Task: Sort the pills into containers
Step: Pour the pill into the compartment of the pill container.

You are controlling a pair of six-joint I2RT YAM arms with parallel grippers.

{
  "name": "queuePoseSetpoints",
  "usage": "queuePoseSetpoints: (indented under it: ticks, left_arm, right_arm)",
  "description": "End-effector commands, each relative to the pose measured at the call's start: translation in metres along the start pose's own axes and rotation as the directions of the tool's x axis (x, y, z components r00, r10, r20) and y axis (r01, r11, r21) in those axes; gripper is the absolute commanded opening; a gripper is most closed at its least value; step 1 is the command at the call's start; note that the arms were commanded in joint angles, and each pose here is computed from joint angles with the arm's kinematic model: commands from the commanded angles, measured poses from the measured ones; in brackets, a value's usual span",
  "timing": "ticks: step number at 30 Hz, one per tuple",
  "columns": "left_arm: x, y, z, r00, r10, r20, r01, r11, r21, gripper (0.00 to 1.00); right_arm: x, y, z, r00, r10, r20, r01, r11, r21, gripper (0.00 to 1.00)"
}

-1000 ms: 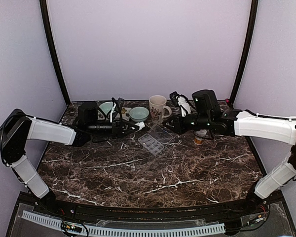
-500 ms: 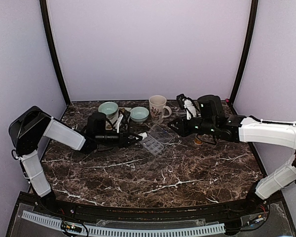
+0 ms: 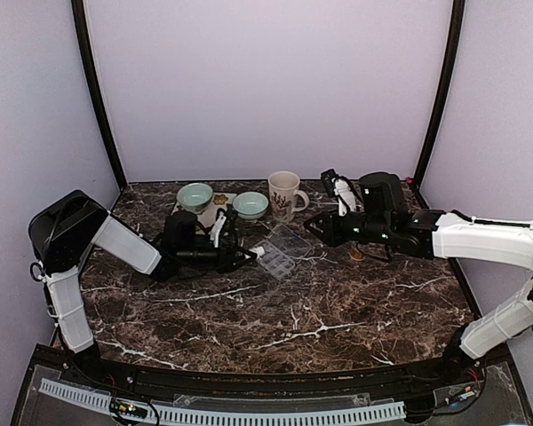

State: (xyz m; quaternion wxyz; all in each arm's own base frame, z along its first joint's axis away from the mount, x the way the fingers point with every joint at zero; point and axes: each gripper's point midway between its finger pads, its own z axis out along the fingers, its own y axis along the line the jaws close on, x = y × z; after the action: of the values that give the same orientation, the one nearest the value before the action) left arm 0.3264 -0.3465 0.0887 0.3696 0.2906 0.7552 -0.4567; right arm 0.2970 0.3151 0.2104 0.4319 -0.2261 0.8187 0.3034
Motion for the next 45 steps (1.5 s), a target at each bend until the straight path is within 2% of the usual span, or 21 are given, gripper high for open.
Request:
queuePoseSetpoints:
  ticks: [1,4,45]
  left_arm:
    - [-0.005,0.002,0.005,0.999,0.042,0.01,-0.042,0.999,-0.012,0.0]
    - [0.001,-0.007,0.011,0.998,0.054,-0.011,-0.054,0.999,0.005,0.0]
    - [0.017,0.007,0.029,0.992,0.075,-0.102,-0.081,0.995,-0.052,0.0]
  right_arm:
    - [-0.012,0.002,-0.006,0.999,0.0,0.052,0.0,1.0,-0.005,0.0]
    - [-0.011,0.003,-0.005,0.999,0.0,0.051,0.0,1.0,-0.006,0.0]
    - [-0.008,0.002,-0.002,0.999,-0.008,0.034,0.008,1.0,-0.005,0.0]
